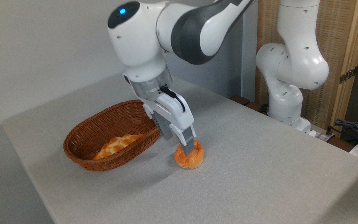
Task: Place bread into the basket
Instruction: 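Lower the gripper over the orange bread roll, then close the gripper fingers around the orange bread roll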
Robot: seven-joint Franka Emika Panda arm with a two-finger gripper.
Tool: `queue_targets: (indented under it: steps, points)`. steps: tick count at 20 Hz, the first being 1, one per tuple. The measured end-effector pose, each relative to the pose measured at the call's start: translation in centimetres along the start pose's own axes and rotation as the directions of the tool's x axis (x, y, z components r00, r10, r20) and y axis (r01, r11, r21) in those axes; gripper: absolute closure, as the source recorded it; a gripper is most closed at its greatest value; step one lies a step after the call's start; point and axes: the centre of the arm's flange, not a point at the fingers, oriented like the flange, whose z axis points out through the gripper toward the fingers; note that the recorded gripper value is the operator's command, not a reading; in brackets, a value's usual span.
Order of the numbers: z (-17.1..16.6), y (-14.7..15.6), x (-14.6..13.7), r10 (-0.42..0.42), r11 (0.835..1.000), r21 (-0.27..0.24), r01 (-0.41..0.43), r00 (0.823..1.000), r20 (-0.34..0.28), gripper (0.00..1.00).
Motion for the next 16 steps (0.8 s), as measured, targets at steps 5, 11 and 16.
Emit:
queue_targets:
  steps: [5,11,16]
  points:
    - [2.7,0.5,-0.6,0.03,0.999,-0.04,-0.028,0.999,0.035,0.0]
    - [4.6,0.6,-0.7,0.036,0.998,-0.049,-0.034,0.998,0.044,0.0]
    - [5.1,0.5,-0.6,0.038,0.998,-0.054,-0.035,0.998,0.049,0.1]
